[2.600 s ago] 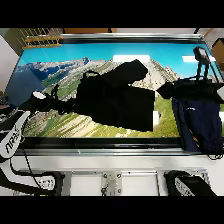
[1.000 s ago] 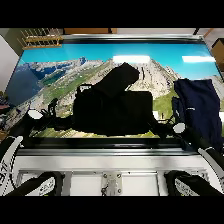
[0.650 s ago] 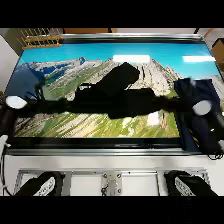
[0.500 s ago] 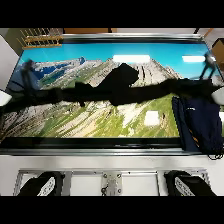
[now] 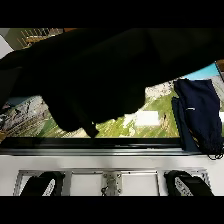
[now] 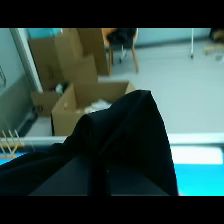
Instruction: Fold the clothes and pants, and hang the long-sleeved shirts on hangers.
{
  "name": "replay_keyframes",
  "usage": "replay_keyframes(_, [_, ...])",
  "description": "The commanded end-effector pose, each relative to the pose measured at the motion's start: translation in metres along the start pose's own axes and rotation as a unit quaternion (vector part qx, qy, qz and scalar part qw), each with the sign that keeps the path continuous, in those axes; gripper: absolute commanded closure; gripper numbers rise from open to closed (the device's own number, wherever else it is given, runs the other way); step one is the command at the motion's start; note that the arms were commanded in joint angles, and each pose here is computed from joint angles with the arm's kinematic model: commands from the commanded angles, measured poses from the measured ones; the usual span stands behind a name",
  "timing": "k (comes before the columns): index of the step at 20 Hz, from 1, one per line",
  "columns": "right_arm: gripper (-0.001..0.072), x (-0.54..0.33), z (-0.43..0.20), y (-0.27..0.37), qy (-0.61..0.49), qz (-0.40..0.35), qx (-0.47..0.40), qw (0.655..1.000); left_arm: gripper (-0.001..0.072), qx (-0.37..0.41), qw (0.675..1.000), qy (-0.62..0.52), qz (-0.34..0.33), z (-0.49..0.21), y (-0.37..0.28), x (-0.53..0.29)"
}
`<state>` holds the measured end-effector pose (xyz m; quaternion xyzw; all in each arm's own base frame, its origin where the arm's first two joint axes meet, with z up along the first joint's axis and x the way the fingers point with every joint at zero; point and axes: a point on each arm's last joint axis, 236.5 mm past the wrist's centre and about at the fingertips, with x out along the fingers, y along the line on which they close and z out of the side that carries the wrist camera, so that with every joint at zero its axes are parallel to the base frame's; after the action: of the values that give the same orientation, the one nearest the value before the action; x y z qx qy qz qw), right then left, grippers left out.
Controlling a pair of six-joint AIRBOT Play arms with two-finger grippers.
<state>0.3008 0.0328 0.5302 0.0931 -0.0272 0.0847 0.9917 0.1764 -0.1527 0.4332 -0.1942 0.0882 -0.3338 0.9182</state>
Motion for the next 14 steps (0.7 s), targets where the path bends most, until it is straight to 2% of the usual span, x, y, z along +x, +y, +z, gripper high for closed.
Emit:
replay_keyframes(1, [0.07, -0.028, 0.03, 0.018, -0.045, 0.019, -0.009, 0.999, 0.0689, -0.058, 0.997, -0.024, -0.033, -0.004, -0.033, -0.036])
replay_keyframes(4, [0.0699, -0.008, 0.017, 0.027, -0.021, 0.05, 0.017, 0.998, 0.0689, -0.126, 0.992, 0.0, 0.002, -0.035, -0.006, -0.027])
replay_keyframes(6, [0.0699, 0.029, -0.016, 0.03, 0.036, 0.079, 0.051, 0.995, 0.0689, -0.187, 0.98, 0.049, 0.047, -0.072, 0.03, -0.01])
replay_keyframes(8, [0.0699, 0.081, -0.08, 0.024, 0.138, 0.09, 0.076, 0.983, 0.0689, -0.243, 0.957, 0.124, 0.101, -0.122, 0.074, 0.009])
replay_keyframes(11, [0.0699, 0.16, -0.213, 0.003, 0.302, 0.058, 0.083, 0.948, 0.0689, -0.297, 0.915, 0.221, 0.162, -0.194, 0.145, 0.038])
replay_keyframes(14, [0.0699, 0.229, -0.321, -0.026, 0.368, 0.013, 0.078, 0.927, 0.0689, -0.321, 0.897, 0.225, 0.206, -0.235, 0.23, 0.086])
